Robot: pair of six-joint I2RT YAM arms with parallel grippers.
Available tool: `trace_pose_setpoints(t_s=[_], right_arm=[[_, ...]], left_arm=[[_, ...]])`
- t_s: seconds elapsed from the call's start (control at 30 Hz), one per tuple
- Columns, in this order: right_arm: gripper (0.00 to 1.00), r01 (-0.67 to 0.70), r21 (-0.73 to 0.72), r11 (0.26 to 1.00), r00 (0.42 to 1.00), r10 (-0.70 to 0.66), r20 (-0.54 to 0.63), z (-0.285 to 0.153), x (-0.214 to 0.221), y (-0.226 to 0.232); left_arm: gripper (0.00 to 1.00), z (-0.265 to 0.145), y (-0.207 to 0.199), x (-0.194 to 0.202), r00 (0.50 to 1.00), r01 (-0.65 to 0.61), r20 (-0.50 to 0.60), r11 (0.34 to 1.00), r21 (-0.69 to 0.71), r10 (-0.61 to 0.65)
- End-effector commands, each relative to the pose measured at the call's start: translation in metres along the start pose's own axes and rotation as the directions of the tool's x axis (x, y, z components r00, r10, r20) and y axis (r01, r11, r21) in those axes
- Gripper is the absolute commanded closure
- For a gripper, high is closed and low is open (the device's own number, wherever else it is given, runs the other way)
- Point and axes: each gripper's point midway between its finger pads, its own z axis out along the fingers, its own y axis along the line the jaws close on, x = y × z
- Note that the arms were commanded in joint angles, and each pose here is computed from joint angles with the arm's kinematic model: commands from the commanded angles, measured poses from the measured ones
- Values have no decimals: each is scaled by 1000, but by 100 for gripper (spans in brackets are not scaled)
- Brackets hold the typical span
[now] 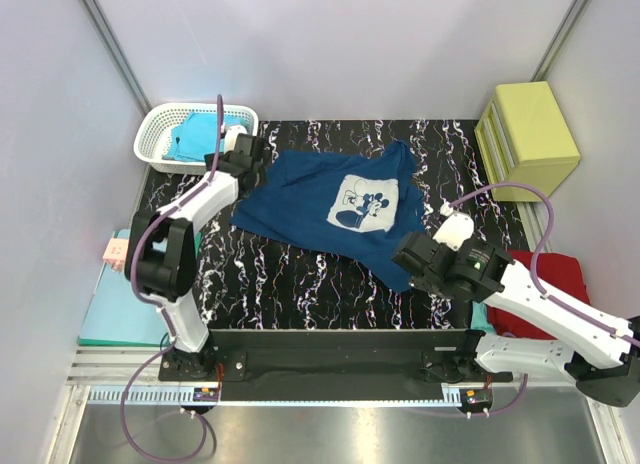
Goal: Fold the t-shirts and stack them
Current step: Flatten out the tshirt
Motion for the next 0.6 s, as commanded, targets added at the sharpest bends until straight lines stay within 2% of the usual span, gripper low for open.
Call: trace_pose_setpoints(t_s=[0.0,0.1,0.2,0.27,0.3,0.37,0.4,0.5,0.57], right_arm=[[100,92,95,991,996,-92,-8,-1,3,-24],[100,109,86,990,994,-110,2,2,2,-18],[100,125,75,989,992,-127,16,5,-1,-11],[100,129,65,990,991,-131,23,5,-3,-7],[100,138,57,989,990,-140,26,6,-3,-4],[100,145,56,988,989,-146,26,8,-3,-1],[100,145,48,988,989,-146,31,8,-4,2],[100,153,54,987,987,-155,33,10,-4,3],[100,154,52,987,987,-156,32,11,-4,5]], left_arm=[[1,-42,14,-34,987,92,123,993,69,-100],[1,-51,22,-17,987,106,111,990,97,-117],[1,-54,17,23,995,83,48,981,176,-92],[6,-54,13,36,995,87,22,973,215,-94],[19,-51,12,51,997,80,-4,972,222,-81],[35,-49,4,63,996,85,-40,962,258,-78],[50,-48,1,69,995,98,-62,958,268,-84],[64,-43,-11,76,989,128,-114,948,291,-98],[65,-40,-15,82,986,137,-136,946,293,-100]])
